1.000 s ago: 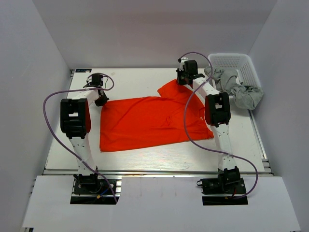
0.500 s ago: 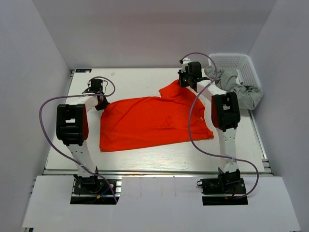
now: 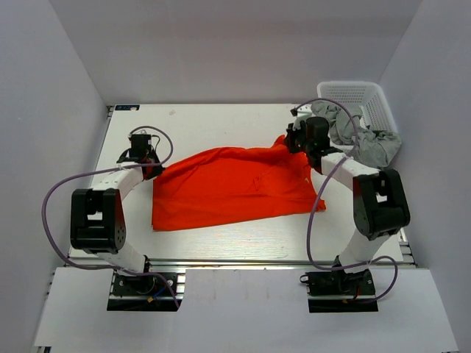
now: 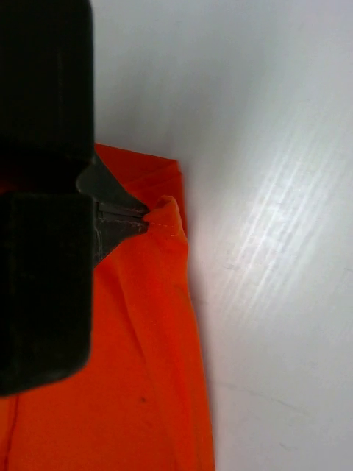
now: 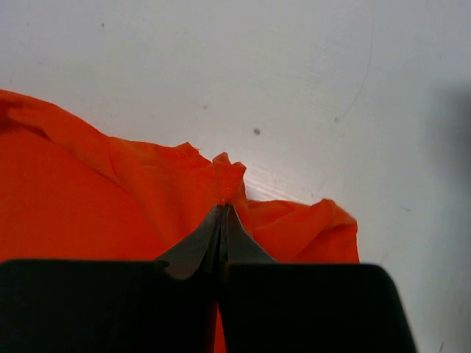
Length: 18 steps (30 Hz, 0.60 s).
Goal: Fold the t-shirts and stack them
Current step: Fold the other side of the tshirt into a rectangle
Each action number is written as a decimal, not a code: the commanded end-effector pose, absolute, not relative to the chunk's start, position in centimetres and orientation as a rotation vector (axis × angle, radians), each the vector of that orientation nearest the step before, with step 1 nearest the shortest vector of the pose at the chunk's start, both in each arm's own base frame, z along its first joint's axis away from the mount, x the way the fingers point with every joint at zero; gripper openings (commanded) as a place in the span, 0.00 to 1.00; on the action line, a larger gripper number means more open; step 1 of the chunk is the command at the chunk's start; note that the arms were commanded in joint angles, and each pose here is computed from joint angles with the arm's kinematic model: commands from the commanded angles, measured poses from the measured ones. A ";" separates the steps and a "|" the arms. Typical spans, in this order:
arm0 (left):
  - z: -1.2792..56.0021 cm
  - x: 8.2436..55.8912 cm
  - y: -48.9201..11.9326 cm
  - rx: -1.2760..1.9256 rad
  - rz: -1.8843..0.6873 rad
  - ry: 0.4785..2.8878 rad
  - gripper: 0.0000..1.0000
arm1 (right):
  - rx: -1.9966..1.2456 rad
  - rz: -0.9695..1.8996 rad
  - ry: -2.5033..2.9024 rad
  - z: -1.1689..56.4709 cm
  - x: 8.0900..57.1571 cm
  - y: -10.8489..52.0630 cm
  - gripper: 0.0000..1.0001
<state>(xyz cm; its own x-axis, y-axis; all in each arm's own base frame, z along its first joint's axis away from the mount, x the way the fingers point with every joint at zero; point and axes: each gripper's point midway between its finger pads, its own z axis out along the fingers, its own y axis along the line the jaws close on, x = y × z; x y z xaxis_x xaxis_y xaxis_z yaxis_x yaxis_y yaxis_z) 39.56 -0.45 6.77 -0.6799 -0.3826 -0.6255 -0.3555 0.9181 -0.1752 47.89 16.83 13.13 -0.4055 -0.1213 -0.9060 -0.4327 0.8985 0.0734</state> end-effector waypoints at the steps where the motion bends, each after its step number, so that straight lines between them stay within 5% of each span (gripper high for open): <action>1: 9.2 38.5 -1.0 -0.501 -0.105 2.311 0.00 | -0.355 0.371 1.864 16.8 47.0 16.5 0.00; 18: 7.6 32.7 -0.5 -0.523 -0.080 2.309 0.00 | -0.184 0.244 1.952 14.3 37.1 10.8 0.00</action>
